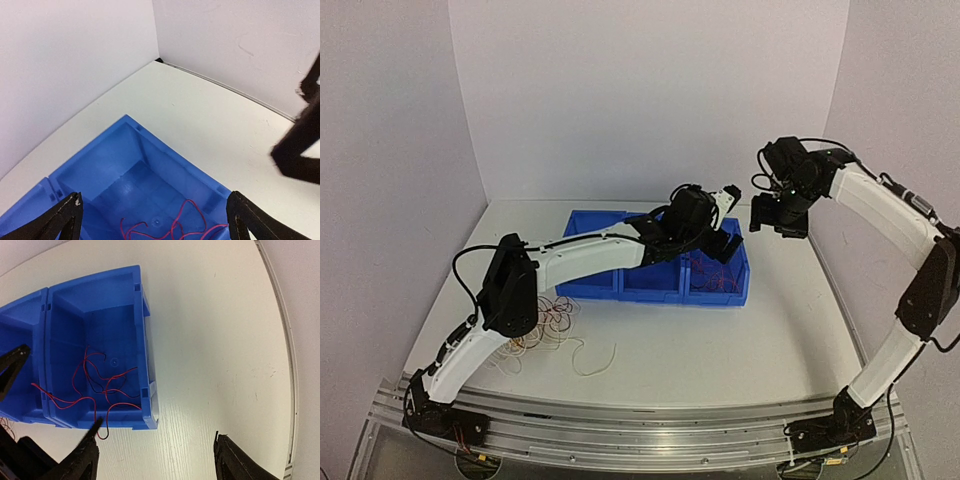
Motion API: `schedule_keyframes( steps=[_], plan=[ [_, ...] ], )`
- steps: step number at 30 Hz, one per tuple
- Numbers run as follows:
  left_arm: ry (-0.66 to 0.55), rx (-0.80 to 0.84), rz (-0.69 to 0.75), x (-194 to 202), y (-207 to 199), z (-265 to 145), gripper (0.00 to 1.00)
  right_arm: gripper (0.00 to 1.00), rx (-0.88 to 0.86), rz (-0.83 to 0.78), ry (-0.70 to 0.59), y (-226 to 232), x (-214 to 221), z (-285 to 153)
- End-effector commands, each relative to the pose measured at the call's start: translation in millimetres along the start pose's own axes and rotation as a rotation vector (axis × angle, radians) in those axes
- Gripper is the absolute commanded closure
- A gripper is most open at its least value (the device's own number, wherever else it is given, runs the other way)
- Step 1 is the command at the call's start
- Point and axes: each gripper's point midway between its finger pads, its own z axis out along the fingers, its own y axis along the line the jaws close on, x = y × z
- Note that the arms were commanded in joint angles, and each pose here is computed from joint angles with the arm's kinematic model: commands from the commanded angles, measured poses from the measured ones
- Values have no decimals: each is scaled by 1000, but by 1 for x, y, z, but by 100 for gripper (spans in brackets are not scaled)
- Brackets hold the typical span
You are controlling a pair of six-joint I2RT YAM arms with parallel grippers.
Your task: Untangle the cables
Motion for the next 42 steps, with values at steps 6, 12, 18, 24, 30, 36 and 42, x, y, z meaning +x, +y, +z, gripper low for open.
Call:
schedule_keyframes(
  steps=[6,12,18,24,30,36,42],
  plan=[
    [-179,-70,11,-68,22,-18,0,21,-26,64,-54,-16,13,-35],
    [-244,-25,-109,-131,30,-80,0,19,-140,-22,7,-5,37,-42],
    [-180,-82,-249,-133,59,-173,0,12,-274,-122,97,13,80,-39],
    [-78,-230,-502,-50,101,-300,0,10,-336,-214,101,27,126,-36],
    [285,-555,-768,113,130,-376,0,9,-363,-362,83,59,167,-33],
    [593,-834,-849,228,137,-415,0,9,-361,-413,91,81,189,-23],
    [650,-811,-898,272,148,-390,0,9,-372,-374,97,78,197,-17]
  ],
)
